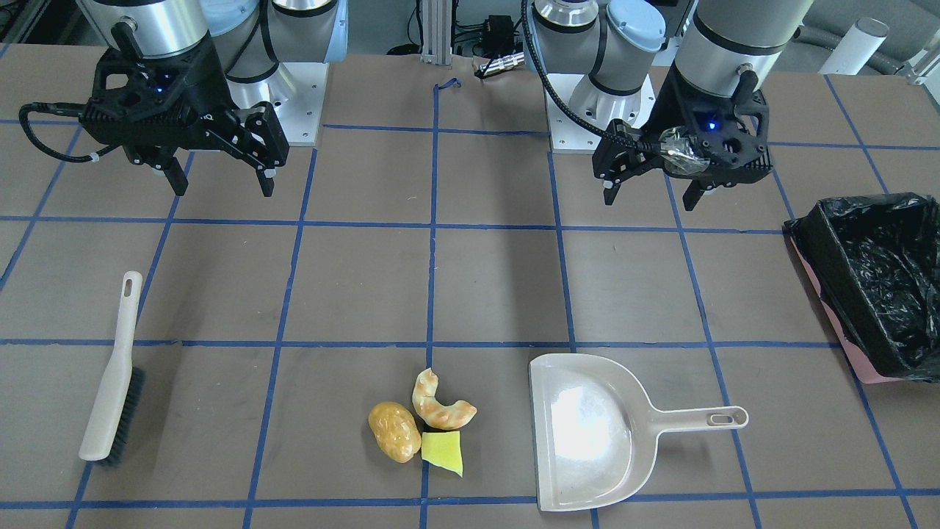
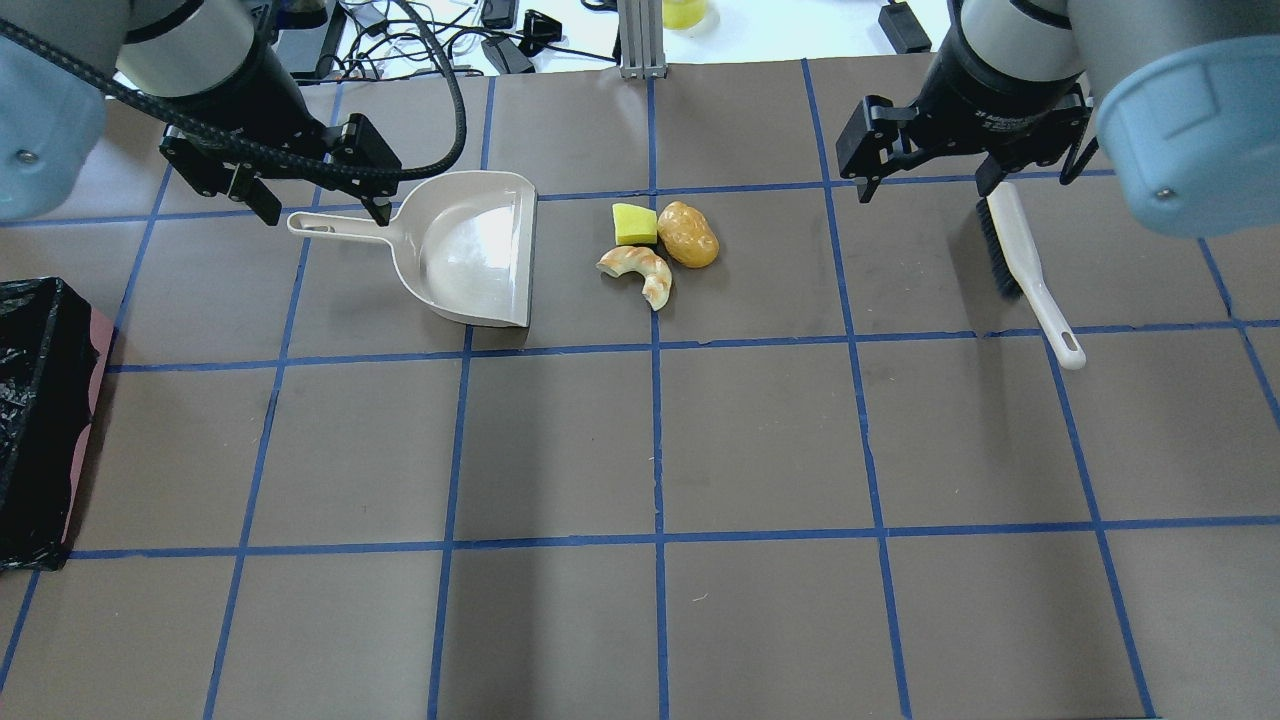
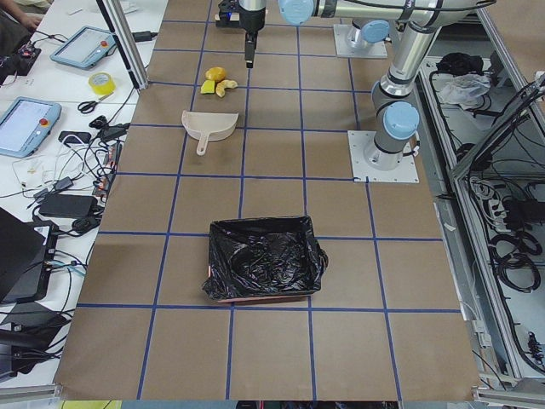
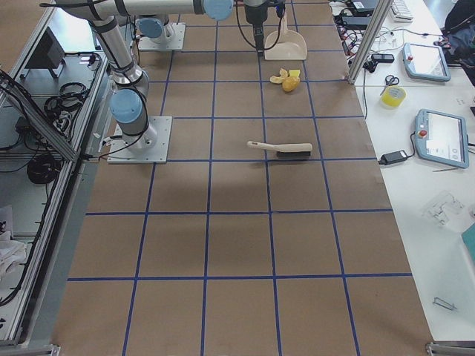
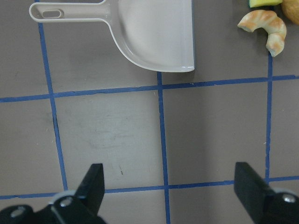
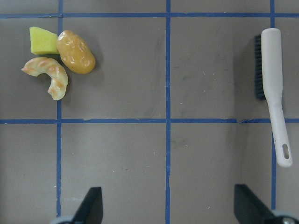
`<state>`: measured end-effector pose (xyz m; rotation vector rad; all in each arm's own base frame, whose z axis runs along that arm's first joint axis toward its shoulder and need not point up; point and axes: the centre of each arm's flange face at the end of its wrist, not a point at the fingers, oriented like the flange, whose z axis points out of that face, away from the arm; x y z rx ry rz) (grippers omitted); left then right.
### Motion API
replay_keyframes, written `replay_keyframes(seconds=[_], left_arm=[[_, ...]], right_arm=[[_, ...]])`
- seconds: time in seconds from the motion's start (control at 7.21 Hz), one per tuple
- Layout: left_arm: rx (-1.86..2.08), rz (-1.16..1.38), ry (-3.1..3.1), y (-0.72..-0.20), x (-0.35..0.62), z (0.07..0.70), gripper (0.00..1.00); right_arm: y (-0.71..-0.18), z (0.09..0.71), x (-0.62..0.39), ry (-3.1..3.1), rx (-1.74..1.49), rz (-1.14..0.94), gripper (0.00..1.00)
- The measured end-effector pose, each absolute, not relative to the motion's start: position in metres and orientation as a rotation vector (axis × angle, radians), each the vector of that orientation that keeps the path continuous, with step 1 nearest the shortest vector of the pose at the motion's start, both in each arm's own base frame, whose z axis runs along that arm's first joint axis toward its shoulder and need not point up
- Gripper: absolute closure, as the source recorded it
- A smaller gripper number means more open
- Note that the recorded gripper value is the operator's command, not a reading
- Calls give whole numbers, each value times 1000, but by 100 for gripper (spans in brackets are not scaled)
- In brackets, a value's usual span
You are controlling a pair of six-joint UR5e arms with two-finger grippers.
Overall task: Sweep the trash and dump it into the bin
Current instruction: 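Grasp the white dustpan handle with the left gripper while the right grasps the brush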
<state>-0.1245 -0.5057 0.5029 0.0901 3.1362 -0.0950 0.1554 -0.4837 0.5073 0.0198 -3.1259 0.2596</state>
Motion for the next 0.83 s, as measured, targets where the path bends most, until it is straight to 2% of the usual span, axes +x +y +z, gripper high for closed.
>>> replay_keyframes(seconds=[0.83], left_arm=[[149, -109, 3132, -512, -122, 503, 0]], right_arm=[[-485, 509, 155, -3135, 17, 268, 0]])
